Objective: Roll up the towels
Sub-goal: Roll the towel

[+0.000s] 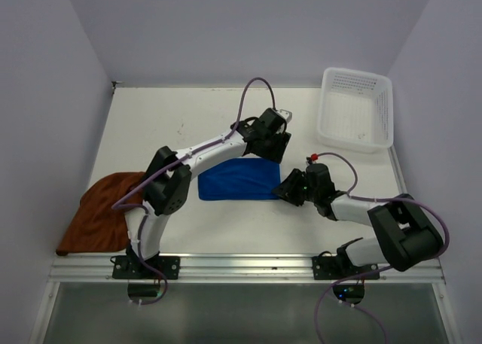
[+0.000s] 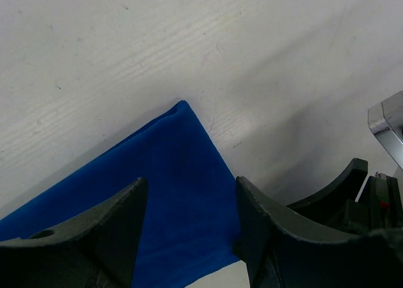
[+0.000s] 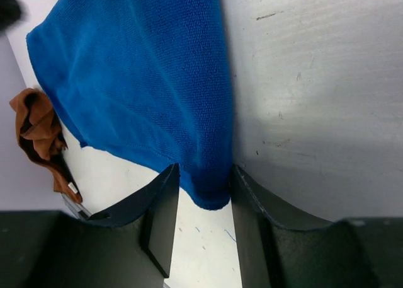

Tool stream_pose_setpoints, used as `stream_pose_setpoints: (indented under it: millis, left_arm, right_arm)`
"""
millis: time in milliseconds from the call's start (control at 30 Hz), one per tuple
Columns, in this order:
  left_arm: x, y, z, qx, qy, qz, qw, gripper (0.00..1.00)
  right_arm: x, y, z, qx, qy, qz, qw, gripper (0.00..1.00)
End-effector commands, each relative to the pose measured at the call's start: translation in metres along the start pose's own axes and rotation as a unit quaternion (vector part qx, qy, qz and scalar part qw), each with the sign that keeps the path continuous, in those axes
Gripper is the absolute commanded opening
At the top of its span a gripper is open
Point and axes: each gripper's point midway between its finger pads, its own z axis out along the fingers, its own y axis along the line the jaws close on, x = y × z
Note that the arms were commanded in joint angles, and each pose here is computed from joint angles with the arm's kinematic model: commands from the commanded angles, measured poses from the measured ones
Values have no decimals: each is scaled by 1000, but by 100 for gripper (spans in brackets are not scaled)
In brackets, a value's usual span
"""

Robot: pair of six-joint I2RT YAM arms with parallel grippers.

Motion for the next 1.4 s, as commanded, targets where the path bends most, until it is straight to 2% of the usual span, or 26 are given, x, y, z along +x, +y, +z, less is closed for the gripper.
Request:
stream_pose_setpoints:
  millis: [0,400,733,967,1033,1067,1167,1233,1367]
  left_arm:
    - [-6,-19,-2,32,9,-31,999,61]
    - [19,-15,43,28,43,-37,998,58]
    - [37,-4,71,0,67,-22,998,57]
    - [50,20,74,-76,92,5,993,49]
    - [51,23,73,-95,93,15,991,48]
    - [52,27,72,-108,95,21,989,48]
    - [56,28,71,-114,100,26,988,47]
    - [59,28,72,-115,103,24,988,47]
    - [62,23,74,-97,102,18,990,43]
  right_arm:
    - [5,-5,5,-2,2,8,1000,41]
    - [18,-15,11,-7,20,18,1000,26]
    - [26,-26,18,-2,36,19,999,24]
    - [22,-32,13,30,31,-6,999,23]
    - [22,-36,7,47,34,-20,998,26]
    - [19,-34,5,50,30,-25,998,30]
    - [15,-35,-2,63,23,-42,997,33]
    - [13,-35,-4,66,21,-50,996,27]
    - [12,-30,-5,59,24,-59,996,26]
